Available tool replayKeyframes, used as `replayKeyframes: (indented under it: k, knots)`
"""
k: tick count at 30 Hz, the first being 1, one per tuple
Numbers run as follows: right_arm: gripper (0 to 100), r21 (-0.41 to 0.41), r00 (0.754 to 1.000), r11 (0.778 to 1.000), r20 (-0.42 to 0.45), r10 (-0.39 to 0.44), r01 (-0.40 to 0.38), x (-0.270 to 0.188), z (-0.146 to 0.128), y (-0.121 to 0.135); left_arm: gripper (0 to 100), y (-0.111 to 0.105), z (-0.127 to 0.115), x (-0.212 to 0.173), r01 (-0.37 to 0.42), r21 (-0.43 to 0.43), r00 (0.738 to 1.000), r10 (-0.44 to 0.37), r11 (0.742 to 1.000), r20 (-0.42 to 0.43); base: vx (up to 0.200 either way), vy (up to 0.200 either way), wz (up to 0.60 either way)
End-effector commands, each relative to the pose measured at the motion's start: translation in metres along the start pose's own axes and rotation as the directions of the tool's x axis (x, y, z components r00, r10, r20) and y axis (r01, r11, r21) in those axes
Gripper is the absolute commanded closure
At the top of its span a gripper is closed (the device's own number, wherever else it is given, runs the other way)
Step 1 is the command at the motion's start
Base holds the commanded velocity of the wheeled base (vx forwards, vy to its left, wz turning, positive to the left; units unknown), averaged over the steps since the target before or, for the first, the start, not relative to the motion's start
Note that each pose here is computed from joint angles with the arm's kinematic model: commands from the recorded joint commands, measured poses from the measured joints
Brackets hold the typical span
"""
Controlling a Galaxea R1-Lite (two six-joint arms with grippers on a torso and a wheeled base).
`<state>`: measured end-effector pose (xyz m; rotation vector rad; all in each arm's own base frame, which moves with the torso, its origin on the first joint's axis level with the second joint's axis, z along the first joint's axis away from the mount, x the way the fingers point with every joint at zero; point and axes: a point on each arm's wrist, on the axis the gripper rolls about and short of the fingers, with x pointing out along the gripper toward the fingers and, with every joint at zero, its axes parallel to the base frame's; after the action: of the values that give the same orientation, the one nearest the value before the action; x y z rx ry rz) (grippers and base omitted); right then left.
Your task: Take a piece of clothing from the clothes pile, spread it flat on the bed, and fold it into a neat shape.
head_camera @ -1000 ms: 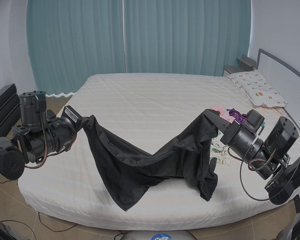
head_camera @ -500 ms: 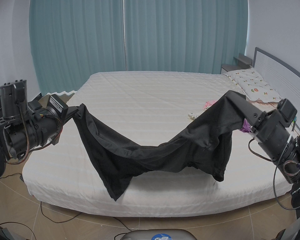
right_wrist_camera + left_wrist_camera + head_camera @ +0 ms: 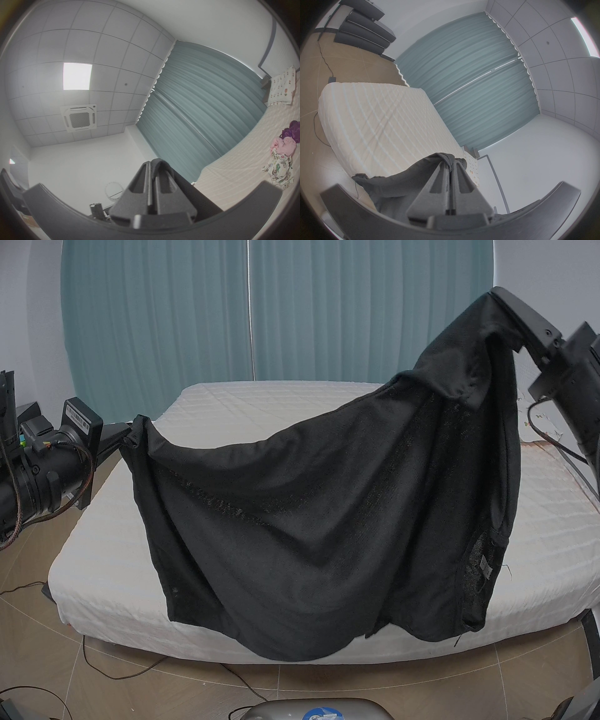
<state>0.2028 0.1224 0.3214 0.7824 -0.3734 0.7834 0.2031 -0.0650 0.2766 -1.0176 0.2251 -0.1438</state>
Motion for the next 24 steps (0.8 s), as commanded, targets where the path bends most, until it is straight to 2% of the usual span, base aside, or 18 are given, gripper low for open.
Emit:
replayKeyframes:
  k: [1, 4, 8, 18, 19, 24]
  knots:
    - [100, -0.005, 0.980, 0.982, -0.057, -0.191, 0.191, 0.050, -0.032, -0.094, 100, 0.022, -0.001, 0.043, -0.125, -0.001, 0.992, 0.125, 0.992, -0.009, 0.000, 0.000, 0.00]
    - [100, -0.006, 0.965, 0.971, -0.101, -0.240, 0.241, 0.060, -0.059, -0.126, 100, 0.036, -0.001, 0.063, -0.182, -0.006, 0.983, 0.182, 0.983, -0.019, 0.200, 0.000, 0.00]
    - [100, -0.004, 0.963, 0.970, -0.123, -0.241, 0.243, 0.061, -0.086, -0.143, 100, 0.048, 0.000, 0.080, -0.217, -0.011, 0.976, 0.216, 0.976, -0.039, 0.200, 0.000, 0.00]
    - [100, -0.008, 0.973, 0.977, -0.089, -0.213, 0.213, 0.068, -0.084, -0.143, 100, 0.062, -0.005, 0.116, -0.250, -0.011, 0.965, 0.248, 0.968, -0.087, 0.200, 0.000, 0.00]
    - [100, -0.010, 0.970, 0.975, -0.097, -0.222, 0.222, 0.069, -0.090, -0.149, 100, 0.070, -0.009, 0.127, -0.278, -0.017, 0.956, 0.275, 0.960, -0.103, 0.200, 0.000, 0.00]
    - [100, -0.020, 0.954, 0.964, -0.140, -0.264, 0.264, 0.065, -0.111, -0.169, 100, 0.082, -0.016, 0.143, -0.310, -0.015, 0.944, 0.306, 0.950, -0.124, 0.200, 0.000, 0.00]
